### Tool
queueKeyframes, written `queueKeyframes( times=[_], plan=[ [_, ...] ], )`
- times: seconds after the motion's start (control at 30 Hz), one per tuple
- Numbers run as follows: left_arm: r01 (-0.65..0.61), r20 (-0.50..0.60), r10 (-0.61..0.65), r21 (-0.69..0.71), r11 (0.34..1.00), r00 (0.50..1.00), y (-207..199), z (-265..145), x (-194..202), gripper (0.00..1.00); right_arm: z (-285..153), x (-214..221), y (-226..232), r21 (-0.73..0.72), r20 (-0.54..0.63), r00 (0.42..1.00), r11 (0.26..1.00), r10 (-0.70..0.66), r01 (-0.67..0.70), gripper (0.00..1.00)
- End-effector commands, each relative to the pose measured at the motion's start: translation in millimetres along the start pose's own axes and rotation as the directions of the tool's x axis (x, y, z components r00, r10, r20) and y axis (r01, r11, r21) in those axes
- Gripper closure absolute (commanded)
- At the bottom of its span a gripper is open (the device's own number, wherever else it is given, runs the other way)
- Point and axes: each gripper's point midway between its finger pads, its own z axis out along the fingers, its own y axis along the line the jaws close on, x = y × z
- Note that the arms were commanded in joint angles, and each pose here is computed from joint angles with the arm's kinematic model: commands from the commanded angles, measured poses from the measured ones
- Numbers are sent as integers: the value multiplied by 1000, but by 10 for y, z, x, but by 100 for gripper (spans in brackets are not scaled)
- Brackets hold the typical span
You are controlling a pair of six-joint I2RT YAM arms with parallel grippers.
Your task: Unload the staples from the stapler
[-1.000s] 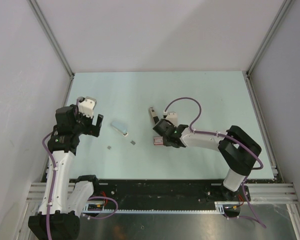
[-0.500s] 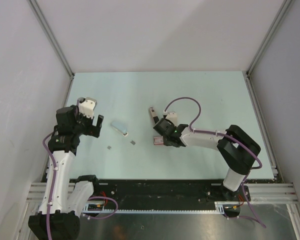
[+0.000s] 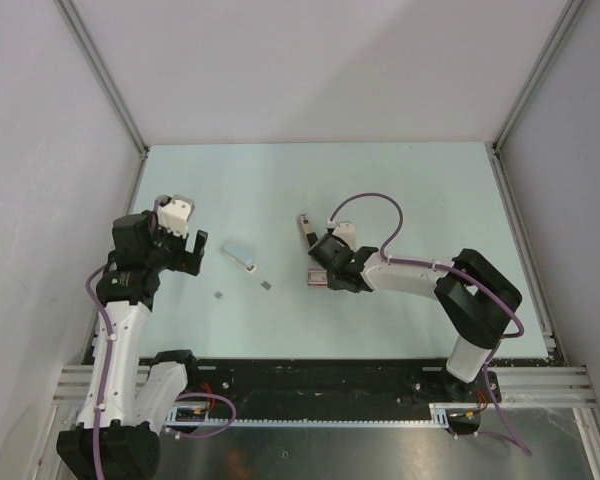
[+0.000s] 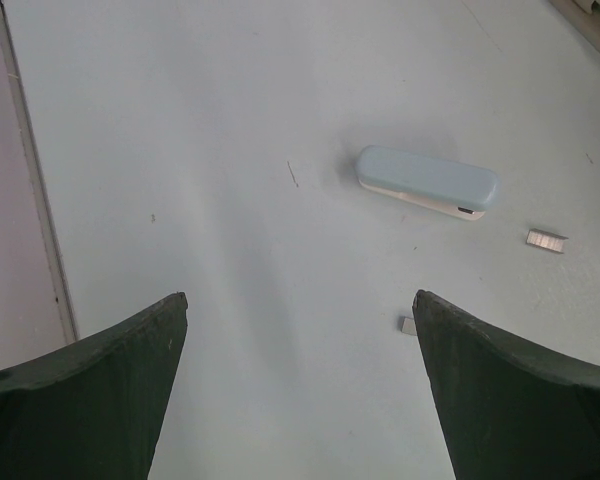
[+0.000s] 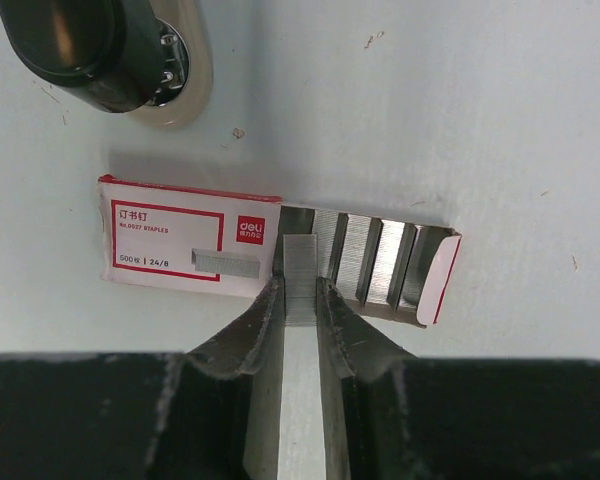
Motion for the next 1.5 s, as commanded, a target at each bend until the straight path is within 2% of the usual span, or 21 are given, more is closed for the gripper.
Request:
queueKeyframes(
  times=[0.0, 0.27, 0.5, 0.6, 0.73, 0.8, 1.1, 1.47],
  plan=[
    [-9, 17, 9, 19, 1000, 1000, -23, 0, -20, 1, 13, -37, 14, -6, 15, 1000, 1000, 1, -1, 77],
    [-13, 25, 12, 23, 1000, 1000, -32, -11, -34, 1, -64, -92, 50, -22, 36, 999, 1000, 7, -7, 61],
    [-13, 27, 12, 20, 1000, 1000, -40, -26, -16, 0, -230, -183, 76, -36, 76, 997, 999, 15, -13, 59],
    [-12, 29, 11, 22, 1000, 1000, -45, -30, -21, 1, -320, -205, 90, -43, 91, 996, 999, 11, -7, 66],
    [-8, 31, 7, 29, 1000, 999, -52, -27, -36, 0, -373, -158, 95, -43, 85, 996, 999, -14, 17, 90],
    [-3, 28, 2, 35, 999, 1000, -56, -15, -46, 0, -364, -102, 82, -40, 73, 997, 999, -29, 32, 98],
    [12, 22, -13, 54, 998, 1000, -82, 18, -47, 0, -276, 200, 106, -111, -7, 997, 991, -71, 70, 100],
    [13, 10, -13, 57, 998, 1000, -84, 41, -12, 1, -222, 245, 135, -184, -33, 996, 980, -84, 76, 100]
  ],
)
